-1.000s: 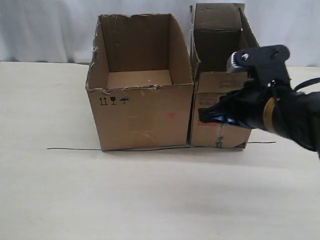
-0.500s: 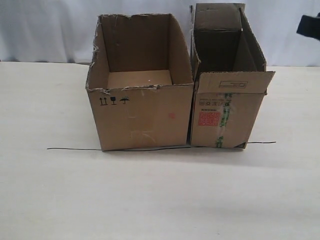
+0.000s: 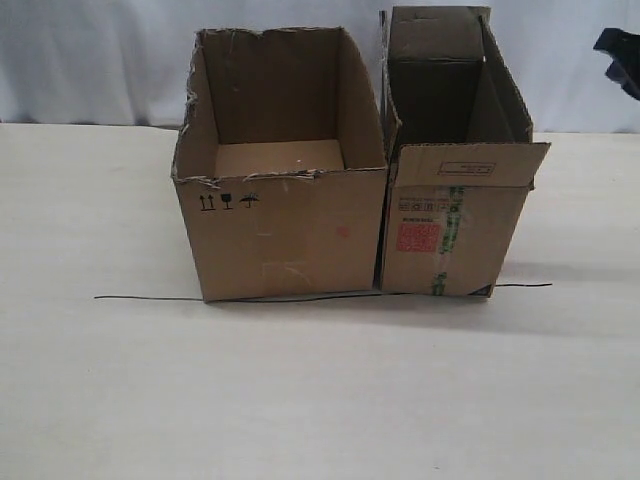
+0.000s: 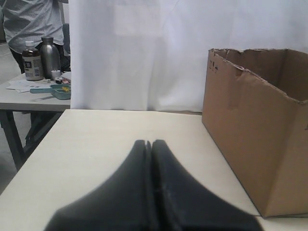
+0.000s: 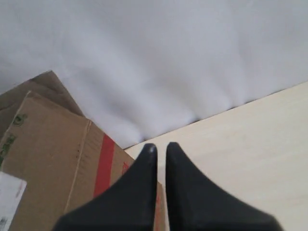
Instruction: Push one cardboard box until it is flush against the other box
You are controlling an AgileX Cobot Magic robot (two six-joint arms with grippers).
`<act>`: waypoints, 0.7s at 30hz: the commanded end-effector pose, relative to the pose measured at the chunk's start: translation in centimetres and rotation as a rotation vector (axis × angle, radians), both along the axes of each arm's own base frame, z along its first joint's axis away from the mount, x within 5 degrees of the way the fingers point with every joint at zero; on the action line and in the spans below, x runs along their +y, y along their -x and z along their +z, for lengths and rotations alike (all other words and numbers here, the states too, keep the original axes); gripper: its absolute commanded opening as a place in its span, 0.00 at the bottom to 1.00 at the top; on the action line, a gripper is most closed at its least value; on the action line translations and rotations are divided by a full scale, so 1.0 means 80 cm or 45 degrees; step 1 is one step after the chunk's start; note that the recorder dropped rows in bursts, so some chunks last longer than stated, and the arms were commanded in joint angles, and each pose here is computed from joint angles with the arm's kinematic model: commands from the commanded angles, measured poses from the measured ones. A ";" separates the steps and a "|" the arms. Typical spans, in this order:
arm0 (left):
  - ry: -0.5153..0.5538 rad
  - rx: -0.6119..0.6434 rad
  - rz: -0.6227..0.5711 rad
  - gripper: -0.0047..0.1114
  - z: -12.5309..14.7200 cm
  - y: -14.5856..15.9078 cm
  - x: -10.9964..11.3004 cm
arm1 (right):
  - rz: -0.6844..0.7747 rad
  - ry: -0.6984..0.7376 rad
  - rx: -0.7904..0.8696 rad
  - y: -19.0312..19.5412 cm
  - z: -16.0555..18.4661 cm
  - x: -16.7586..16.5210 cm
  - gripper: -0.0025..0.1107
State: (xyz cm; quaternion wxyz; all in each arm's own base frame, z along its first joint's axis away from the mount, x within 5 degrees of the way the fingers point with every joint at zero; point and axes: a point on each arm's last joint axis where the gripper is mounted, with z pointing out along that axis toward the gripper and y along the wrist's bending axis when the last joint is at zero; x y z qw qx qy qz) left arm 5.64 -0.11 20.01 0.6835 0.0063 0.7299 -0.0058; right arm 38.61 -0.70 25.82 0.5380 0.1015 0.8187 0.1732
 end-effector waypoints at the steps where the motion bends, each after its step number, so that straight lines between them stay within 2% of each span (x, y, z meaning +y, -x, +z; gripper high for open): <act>1: 0.012 -0.014 -0.008 0.04 0.000 0.000 -0.001 | 0.073 -0.106 0.038 -0.042 -0.030 0.002 0.07; 6: 0.012 -0.014 -0.008 0.04 0.000 0.000 -0.001 | 0.100 -0.225 0.132 -0.076 -0.071 0.000 0.07; 11: 0.012 -0.011 -0.009 0.04 0.000 0.000 -0.001 | 0.159 -0.458 0.191 -0.094 -0.111 -0.007 0.07; 15: 0.012 -0.011 -0.009 0.04 0.000 0.000 -0.001 | 0.172 -0.511 0.248 -0.099 -0.138 -0.006 0.07; 21: 0.012 -0.011 -0.009 0.04 0.000 0.000 -0.001 | 0.292 -0.559 0.280 -0.098 -0.156 0.003 0.07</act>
